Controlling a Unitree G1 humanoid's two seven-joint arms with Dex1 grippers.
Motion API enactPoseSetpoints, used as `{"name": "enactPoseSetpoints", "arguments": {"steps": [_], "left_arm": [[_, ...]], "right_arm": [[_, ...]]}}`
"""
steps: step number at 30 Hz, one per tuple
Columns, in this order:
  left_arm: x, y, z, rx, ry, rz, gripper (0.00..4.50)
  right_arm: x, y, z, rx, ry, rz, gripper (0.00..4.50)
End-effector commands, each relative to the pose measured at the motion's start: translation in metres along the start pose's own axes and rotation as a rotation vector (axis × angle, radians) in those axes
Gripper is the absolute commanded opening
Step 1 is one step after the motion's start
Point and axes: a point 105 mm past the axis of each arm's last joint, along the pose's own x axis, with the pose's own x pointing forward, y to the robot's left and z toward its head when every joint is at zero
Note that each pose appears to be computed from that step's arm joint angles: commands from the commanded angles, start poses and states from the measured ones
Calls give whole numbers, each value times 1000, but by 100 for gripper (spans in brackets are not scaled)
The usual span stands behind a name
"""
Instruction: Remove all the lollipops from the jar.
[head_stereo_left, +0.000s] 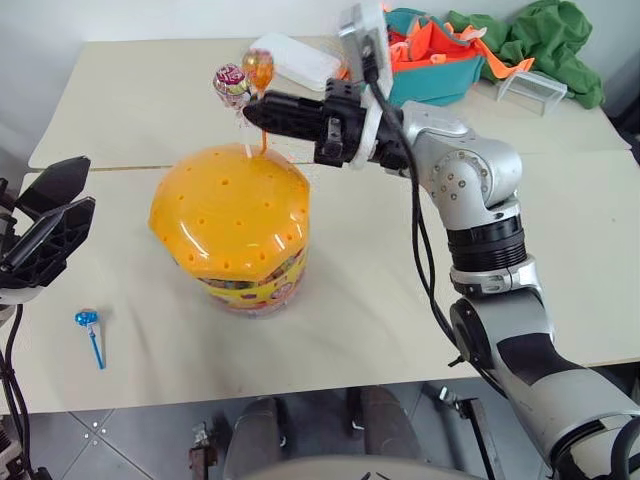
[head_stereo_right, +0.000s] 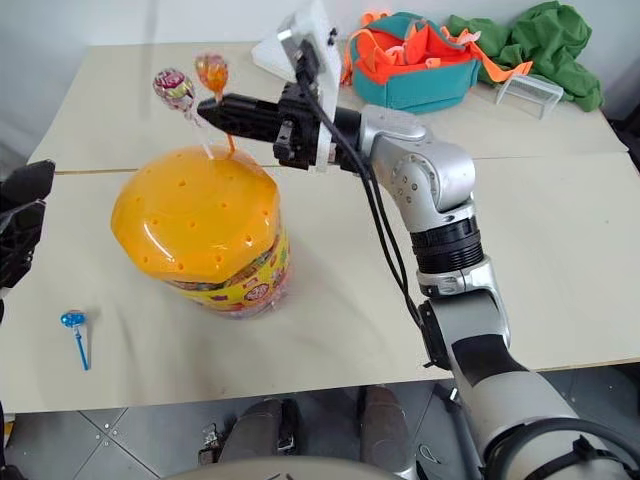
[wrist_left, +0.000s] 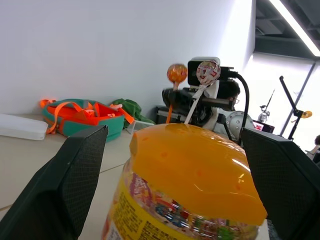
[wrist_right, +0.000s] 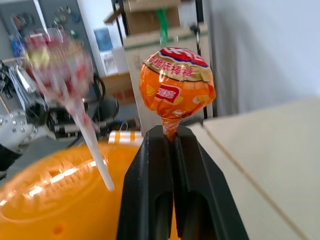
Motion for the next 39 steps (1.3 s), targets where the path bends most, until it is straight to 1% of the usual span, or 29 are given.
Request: {"name": "enactPoseSetpoints", "arguments": {"steps": [1, 2, 4, 6, 7, 9, 10, 11, 12, 14, 16, 18, 19, 21, 24, 26, 27, 30, 33, 37, 39], "left_arm": [[5, -11, 6, 24, 40, -77, 450], [6, -13, 2, 16, 72, -95, 450], [5, -19, -4, 19, 117, -137, 450], [3, -20, -8, 36, 160, -146, 450], [1, -20, -9, 51, 175, -144, 450], [-5, -21, -12, 76, 207, -145, 450], [-7, -24, -12, 90, 206, -154, 450], [-9, -25, -13, 86, 219, -157, 450], [-10, -27, -13, 84, 229, -162, 450], [-12, -29, -14, 93, 244, -169, 450], [-14, -31, -15, 111, 267, -177, 450], [-16, -31, -17, 139, 295, -184, 450], [-15, -32, -18, 168, 304, -199, 450], [-14, -32, -20, 217, 316, -213, 450], [-12, -35, -22, 225, 332, -233, 450], [-12, -35, -21, 226, 328, -232, 450], [-13, -35, -20, 224, 325, -227, 450], [-15, -32, -17, 217, 301, -195, 450], [-20, -27, -12, 188, 224, -125, 450], [-29, -22, -6, 157, 117, -33, 450], [-34, -20, -9, 145, 97, 7, 450]], "right_arm": [[-34, -6, 45, -74, -154, -14, 3], [-43, -6, 51, -93, -164, -17, 3], [-72, -13, 57, -105, -109, -89, 3], [-104, -23, 48, -100, 45, -203, 3], [-122, -25, 39, -92, 146, -253, 3], [-183, -29, 2, -80, 491, -418, 3], [-212, -27, -14, -85, 647, -469, 3], [-238, -21, -27, -79, 777, -501, 3], [-256, -15, -36, -69, 856, -509, 3], [-277, -5, -47, -48, 908, -519, 3], [-295, 9, -62, -84, 976, -470, 3], [-315, 21, -81, -113, 1084, -441, 3], [-321, 26, -90, -67, 1096, -450, 3], [-325, 31, -96, 1, 1078, -456, 3], [-322, 38, -97, 93, 1036, -418, 71], [-316, 36, -92, 64, 982, -401, 135], [-309, 37, -88, 56, 944, -361, 169], [-276, 35, -63, -21, 760, -267, 267], [-222, 33, -31, -161, 534, -142, 359], [-152, 36, -1, -233, 317, -24, 359], [-119, 36, 11, -243, 221, 16, 359]]}}
